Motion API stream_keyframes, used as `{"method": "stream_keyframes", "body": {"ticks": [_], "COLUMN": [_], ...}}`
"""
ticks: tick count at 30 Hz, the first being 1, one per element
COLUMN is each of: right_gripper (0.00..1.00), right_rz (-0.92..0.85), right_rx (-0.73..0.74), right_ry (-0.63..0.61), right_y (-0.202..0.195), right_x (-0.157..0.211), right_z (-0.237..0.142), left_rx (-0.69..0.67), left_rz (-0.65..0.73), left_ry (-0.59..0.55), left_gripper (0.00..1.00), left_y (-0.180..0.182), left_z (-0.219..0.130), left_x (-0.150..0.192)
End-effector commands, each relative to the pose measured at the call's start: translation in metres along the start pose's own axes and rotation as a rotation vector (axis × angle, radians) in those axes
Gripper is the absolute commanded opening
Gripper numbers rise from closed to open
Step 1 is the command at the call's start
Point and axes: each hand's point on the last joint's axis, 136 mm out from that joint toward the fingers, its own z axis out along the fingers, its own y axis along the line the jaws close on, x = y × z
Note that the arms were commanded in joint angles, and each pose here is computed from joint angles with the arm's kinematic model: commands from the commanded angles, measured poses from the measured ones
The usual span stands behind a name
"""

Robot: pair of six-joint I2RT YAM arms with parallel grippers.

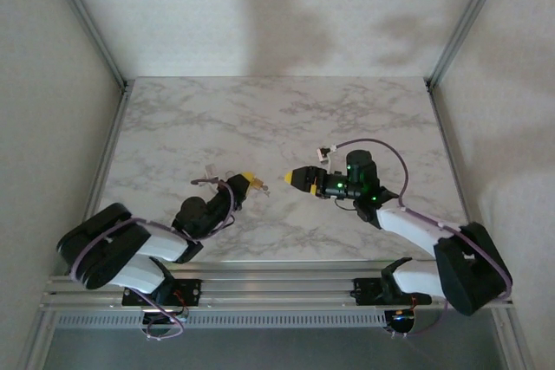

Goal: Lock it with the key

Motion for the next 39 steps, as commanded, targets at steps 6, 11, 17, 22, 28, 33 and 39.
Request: {"method": "stream_keyframes", "body": {"ticks": [6, 11, 17, 22, 28, 33, 39], "right_gripper": [0.80, 0.59, 0.48, 0.38, 0.34, 0.29, 0.29], "right_rz": [0.030, 0.016, 0.026, 0.036, 0.045, 0.054, 0.093], "right_rx": [-0.121, -0.097, -0.094, -0.064, 0.040, 0.044, 0.019], "right_ry": [-0.014, -0.040, -0.045, -0.049, -0.063, -0.044, -0.003], "right_y": [0.003, -0.001, -0.003, -0.009, -0.025, -0.026, -0.029], "right_x": [-0.001, -0.003, -0.004, -0.004, -0.004, -0.002, 0.001], "right_z": [0.014, 0.015, 0.016, 0.015, 0.012, 0.014, 0.022], "left_rx": [0.171, 0.140, 0.152, 0.164, 0.166, 0.170, 0.185], "left_rz": [-0.152, -0.173, -0.199, -0.193, -0.183, -0.192, -0.186], "left_ry": [0.063, 0.068, 0.074, 0.078, 0.080, 0.089, 0.095], "left_gripper": [0.00, 0.00, 0.00, 0.00, 0.00, 0.00, 0.00], "left_y": [-0.025, -0.009, -0.004, -0.005, -0.004, -0.002, -0.007], "left_z": [0.028, 0.040, 0.051, 0.055, 0.055, 0.056, 0.057], "left_x": [0.008, 0.013, 0.015, 0.016, 0.017, 0.020, 0.021]}}
